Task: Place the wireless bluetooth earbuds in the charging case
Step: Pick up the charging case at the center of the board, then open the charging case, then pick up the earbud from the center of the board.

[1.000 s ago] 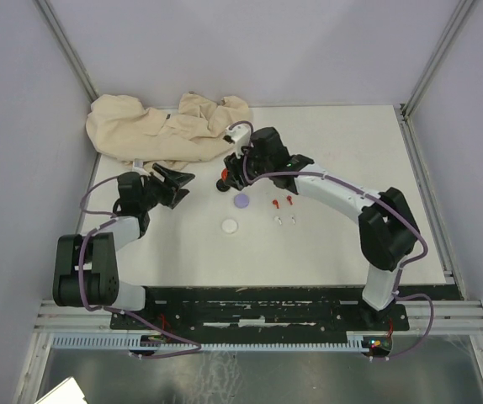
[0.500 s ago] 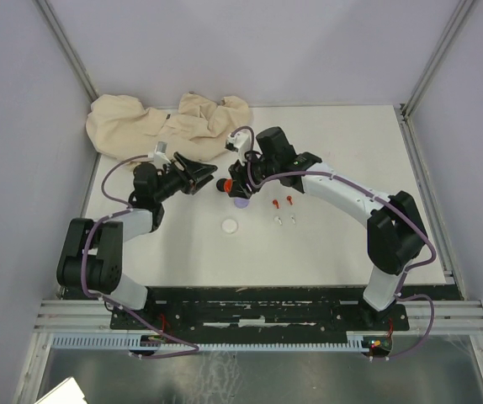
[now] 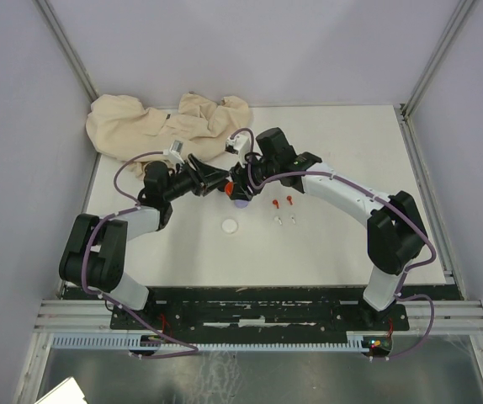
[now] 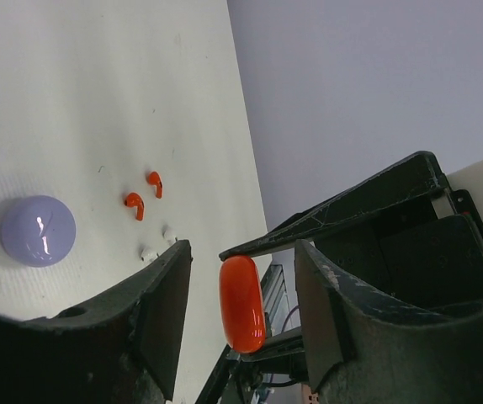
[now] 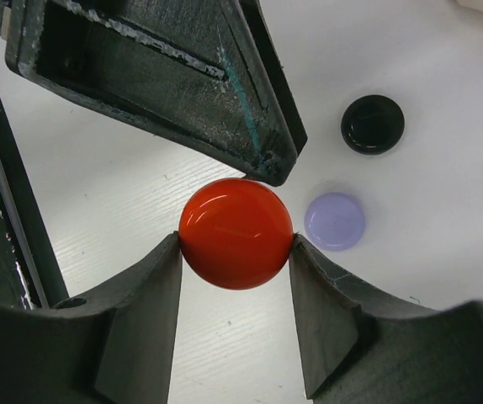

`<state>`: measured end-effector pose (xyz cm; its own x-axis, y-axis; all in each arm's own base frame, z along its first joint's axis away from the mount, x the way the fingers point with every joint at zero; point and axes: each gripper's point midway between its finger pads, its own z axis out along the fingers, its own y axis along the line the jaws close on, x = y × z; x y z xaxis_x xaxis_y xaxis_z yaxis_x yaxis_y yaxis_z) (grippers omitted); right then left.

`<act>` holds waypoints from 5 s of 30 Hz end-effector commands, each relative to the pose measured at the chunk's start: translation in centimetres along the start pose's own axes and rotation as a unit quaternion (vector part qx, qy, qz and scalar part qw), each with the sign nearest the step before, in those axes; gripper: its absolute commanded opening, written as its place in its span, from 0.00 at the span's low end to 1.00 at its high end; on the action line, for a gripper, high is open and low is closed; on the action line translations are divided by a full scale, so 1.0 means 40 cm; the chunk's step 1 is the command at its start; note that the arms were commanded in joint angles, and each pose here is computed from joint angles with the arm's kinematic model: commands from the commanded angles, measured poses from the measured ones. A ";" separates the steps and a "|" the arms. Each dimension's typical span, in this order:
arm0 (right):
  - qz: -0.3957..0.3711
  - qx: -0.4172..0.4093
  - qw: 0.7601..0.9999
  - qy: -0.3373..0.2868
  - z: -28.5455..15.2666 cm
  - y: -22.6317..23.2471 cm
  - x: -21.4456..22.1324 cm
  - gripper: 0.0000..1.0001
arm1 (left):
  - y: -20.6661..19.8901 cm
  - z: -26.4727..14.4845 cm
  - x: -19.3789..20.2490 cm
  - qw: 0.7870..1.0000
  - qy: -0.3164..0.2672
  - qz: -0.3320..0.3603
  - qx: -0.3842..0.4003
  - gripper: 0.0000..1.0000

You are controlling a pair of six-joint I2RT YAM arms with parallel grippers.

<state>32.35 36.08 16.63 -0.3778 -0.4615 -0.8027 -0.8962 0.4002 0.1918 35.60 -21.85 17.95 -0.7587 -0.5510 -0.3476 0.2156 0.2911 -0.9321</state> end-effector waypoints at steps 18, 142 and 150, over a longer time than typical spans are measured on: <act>-0.020 0.006 0.999 -0.029 -0.034 -0.008 -0.052 0.33 | -0.048 -0.009 0.067 0.995 0.055 0.069 0.040 0.53; 0.196 0.321 0.908 0.187 -0.013 -0.310 0.313 0.52 | -0.069 -0.013 -0.073 0.988 -0.137 -0.070 0.035 0.03; 0.209 0.312 0.906 0.194 -0.007 -0.316 0.332 0.49 | -0.069 -0.011 -0.074 0.988 -0.135 -0.070 0.035 0.03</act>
<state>37.45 23.90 2.40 -0.8232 -0.3877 -0.4147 -0.4051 0.9129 -0.0492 37.15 -20.54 19.55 -0.5977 -0.7716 -0.2176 0.1106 0.1895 -0.9756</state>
